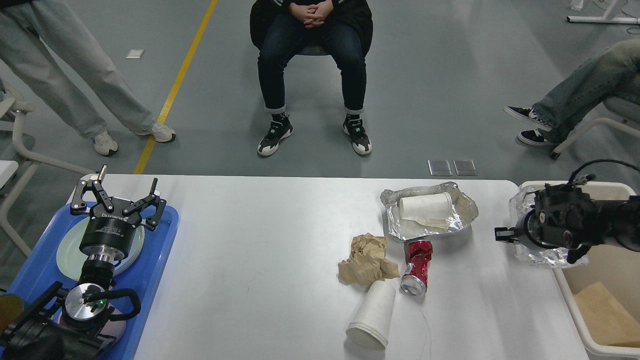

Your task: Tidy desktop

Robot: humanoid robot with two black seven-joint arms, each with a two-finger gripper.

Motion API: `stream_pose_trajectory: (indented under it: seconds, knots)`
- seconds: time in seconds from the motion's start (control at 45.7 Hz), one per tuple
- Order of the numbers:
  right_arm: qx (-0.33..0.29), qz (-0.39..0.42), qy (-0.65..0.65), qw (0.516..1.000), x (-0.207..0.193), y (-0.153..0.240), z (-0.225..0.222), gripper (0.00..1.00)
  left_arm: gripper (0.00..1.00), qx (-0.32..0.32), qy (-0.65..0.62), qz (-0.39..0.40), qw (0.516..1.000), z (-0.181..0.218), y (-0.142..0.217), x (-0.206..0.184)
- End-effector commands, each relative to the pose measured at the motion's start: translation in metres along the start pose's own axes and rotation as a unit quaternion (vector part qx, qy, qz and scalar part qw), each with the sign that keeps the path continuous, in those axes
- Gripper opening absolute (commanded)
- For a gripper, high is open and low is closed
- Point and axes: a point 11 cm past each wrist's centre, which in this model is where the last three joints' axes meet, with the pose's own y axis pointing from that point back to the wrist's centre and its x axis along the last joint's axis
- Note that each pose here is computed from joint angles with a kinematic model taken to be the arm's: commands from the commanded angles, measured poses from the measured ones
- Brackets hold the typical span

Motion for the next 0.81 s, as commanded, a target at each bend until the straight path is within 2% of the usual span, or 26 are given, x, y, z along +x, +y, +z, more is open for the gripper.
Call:
stream_pose_trajectory:
  seconds: [0.0, 0.088, 0.219, 0.416, 0.613, 0.788]
  knots:
    - [0.01, -0.035, -0.028, 0.999, 0.018, 0.04, 0.009, 0.0, 0.96, 0.001, 0.0, -0.001, 1.0, 0.0, 0.0, 0.0]
    - [-0.003, -0.058, -0.024, 0.998, 0.031, 0.072, 0.016, 0.0, 0.96, 0.0, 0.0, 0.0, 1.0, 0.0, 0.0, 0.0]
    - [0.009, -0.105, -0.048, 0.993, 0.042, 0.126, 0.014, 0.0, 0.96, 0.001, 0.0, 0.0, 1.0, 0.0, 0.0, 0.0]
    - [0.009, -0.105, -0.071, 0.992, 0.052, 0.207, 0.011, 0.0, 0.96, 0.0, 0.0, 0.0, 1.0, 0.0, 0.0, 0.0]
    - [0.023, -0.096, -0.088, 0.991, 0.045, 0.239, 0.018, 0.0, 0.96, 0.0, 0.0, 0.0, 1.0, 0.0, 0.0, 0.0]
    - [0.007, -0.062, -0.121, 0.991, 0.041, 0.24, 0.042, 0.0, 0.96, 0.0, 0.0, 0.001, 1.0, 0.0, 0.0, 0.0]
